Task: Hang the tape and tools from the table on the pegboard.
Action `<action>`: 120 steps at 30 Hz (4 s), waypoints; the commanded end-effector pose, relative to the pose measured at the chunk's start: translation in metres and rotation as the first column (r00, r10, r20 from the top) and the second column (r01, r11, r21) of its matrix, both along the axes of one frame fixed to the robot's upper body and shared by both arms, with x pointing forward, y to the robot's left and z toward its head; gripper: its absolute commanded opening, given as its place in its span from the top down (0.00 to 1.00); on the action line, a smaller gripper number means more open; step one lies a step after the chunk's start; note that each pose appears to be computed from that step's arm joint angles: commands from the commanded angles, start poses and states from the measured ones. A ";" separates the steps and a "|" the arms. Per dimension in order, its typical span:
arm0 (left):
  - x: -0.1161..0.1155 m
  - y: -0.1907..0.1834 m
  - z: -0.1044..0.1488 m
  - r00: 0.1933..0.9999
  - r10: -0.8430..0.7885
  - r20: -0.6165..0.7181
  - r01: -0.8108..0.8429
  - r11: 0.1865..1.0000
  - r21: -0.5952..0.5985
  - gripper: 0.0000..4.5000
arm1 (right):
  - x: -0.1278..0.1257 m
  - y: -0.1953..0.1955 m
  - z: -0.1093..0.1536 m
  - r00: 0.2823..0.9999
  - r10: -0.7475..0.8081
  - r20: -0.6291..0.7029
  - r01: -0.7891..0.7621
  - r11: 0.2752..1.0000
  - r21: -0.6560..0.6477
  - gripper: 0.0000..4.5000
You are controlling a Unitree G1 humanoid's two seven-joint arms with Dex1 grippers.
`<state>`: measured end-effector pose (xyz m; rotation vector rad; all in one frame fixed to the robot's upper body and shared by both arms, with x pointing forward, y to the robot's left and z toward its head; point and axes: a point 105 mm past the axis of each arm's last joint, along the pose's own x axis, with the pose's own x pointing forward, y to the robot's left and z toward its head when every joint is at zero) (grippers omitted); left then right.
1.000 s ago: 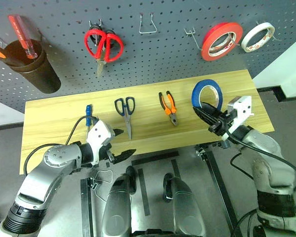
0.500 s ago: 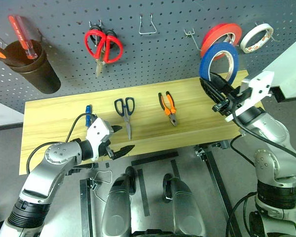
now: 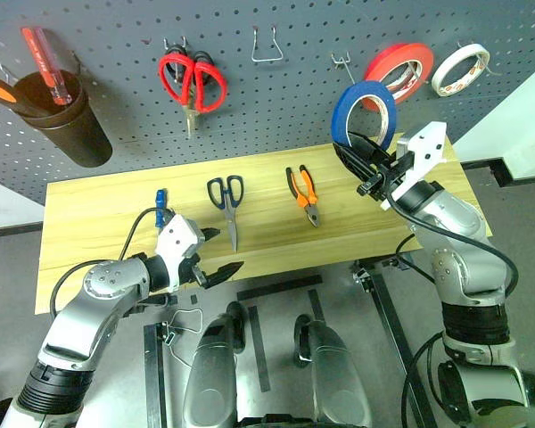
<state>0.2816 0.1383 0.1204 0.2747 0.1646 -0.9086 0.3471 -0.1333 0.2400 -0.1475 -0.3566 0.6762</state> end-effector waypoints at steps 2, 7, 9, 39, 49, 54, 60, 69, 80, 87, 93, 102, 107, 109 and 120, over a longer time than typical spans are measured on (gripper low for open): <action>-0.004 -0.002 0.009 0.999 -0.014 0.045 0.014 1.000 0.001 0.00 | 0.002 0.003 0.011 0.998 0.014 0.057 -0.014 1.000 0.002 0.85; -0.004 -0.002 0.009 0.999 -0.015 0.045 0.015 1.000 0.002 0.00 | 0.015 0.004 0.018 0.997 0.017 0.081 -0.016 1.000 -0.012 0.85; -0.004 -0.002 0.008 0.999 -0.016 0.045 0.015 1.000 0.002 0.00 | 0.018 0.004 0.021 0.996 0.019 0.092 -0.017 1.000 -0.017 0.85; -0.008 -0.002 0.005 0.999 0.014 0.046 -0.014 1.000 -0.010 0.00 | 0.000 -0.022 0.015 0.997 -0.018 0.068 0.022 0.998 -0.053 0.85; -0.008 -0.001 0.004 0.999 0.019 0.045 -0.018 1.000 -0.007 0.00 | -0.016 -0.029 0.021 0.996 -0.034 0.078 0.038 0.998 -0.059 0.85; -0.008 -0.003 0.005 0.999 0.014 0.048 -0.014 1.000 -0.009 0.00 | -0.010 -0.020 0.026 0.995 -0.013 0.094 0.017 0.999 -0.049 0.85; -0.009 0.000 0.006 0.999 0.023 0.049 -0.022 1.000 -0.004 0.00 | 0.002 -0.007 0.036 0.992 0.025 0.124 -0.019 0.999 -0.051 0.85; -0.011 -0.003 0.007 0.998 0.023 0.052 -0.022 1.000 -0.013 0.00 | 0.014 -0.002 0.037 0.991 0.047 0.127 -0.040 0.998 -0.055 0.85; -0.011 -0.010 0.035 0.993 0.015 0.114 -0.010 0.999 -0.041 0.00 | 0.025 -0.002 0.026 0.994 0.042 0.102 -0.037 0.998 -0.052 0.85; -0.014 -0.007 0.037 0.993 0.026 0.119 -0.023 0.999 -0.026 0.00 | 0.033 -0.006 0.019 0.996 0.030 0.085 -0.026 0.999 -0.045 0.85; -0.016 -0.009 0.041 0.991 0.026 0.128 -0.023 0.999 -0.029 0.00 | 0.051 0.000 0.016 0.997 0.010 0.072 -0.008 0.999 -0.033 0.85; -0.016 -0.010 0.045 0.990 0.028 0.136 -0.024 0.999 -0.026 0.00 | 0.084 0.009 0.013 0.998 -0.029 0.054 0.029 1.000 0.009 0.85; -0.017 -0.008 0.045 0.990 0.037 0.136 -0.034 0.999 -0.026 0.00 | 0.092 0.008 0.014 0.998 -0.052 0.044 0.051 0.998 0.031 0.85; -0.016 -0.008 0.045 0.990 0.041 0.136 -0.038 0.999 -0.026 0.00 | 0.094 0.005 0.014 0.997 -0.071 0.041 0.069 0.997 0.032 0.85; -0.015 -0.008 0.045 0.990 0.039 0.133 -0.036 0.999 -0.027 0.00 | 0.094 0.014 0.001 0.998 -0.066 0.021 0.067 0.997 -0.031 0.03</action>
